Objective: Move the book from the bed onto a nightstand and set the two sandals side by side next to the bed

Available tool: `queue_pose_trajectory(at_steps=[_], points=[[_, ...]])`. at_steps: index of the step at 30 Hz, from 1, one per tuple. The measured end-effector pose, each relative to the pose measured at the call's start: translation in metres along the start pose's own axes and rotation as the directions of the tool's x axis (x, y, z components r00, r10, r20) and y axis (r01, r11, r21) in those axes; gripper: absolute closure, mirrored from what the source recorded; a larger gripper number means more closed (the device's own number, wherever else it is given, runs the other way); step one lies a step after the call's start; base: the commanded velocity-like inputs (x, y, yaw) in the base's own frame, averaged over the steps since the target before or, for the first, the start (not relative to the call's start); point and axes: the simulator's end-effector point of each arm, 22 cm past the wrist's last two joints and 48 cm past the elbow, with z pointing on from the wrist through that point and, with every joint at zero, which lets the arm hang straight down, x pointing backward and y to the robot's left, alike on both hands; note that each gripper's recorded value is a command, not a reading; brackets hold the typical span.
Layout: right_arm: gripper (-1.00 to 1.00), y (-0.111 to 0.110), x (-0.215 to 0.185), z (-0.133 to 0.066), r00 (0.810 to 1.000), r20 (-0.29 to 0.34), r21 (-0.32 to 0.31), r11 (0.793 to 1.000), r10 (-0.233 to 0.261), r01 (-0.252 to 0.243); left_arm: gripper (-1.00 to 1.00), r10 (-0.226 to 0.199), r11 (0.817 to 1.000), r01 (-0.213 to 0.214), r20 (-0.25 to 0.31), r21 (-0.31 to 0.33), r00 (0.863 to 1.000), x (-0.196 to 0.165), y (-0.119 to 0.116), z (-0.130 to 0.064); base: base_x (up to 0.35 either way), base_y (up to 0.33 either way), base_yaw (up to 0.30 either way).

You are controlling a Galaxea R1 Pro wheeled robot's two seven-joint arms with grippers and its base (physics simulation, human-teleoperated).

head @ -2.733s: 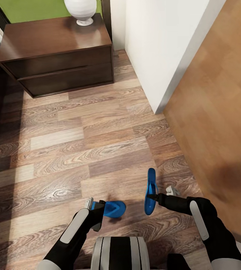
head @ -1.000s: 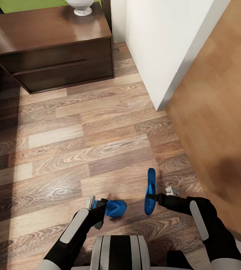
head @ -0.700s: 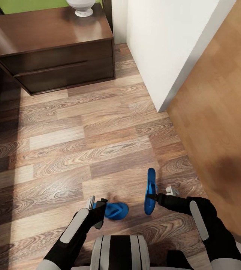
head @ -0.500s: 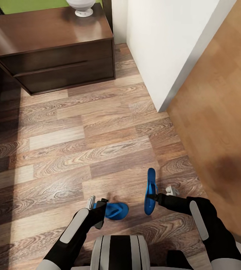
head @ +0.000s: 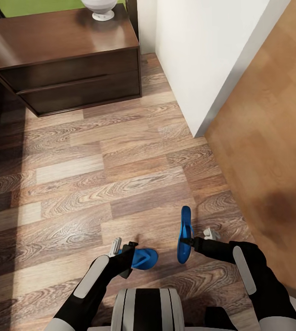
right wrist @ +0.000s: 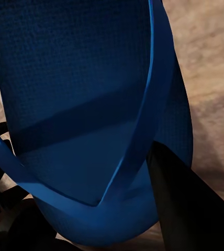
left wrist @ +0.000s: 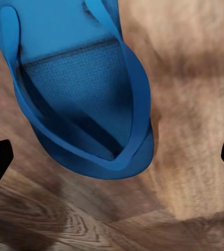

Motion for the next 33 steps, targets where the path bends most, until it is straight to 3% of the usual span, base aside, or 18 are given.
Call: queue_pose_trajectory(at_steps=[33], points=[[1.0, 0.0, 0.0, 0.0, 1.0, 0.0, 0.0, 1.0, 0.0, 0.0, -1.0, 0.0, 0.999, 0.0, -0.005, 0.038, 1.0, 0.001, -0.0084, -0.0002, 0.0, 0.0, 0.0]])
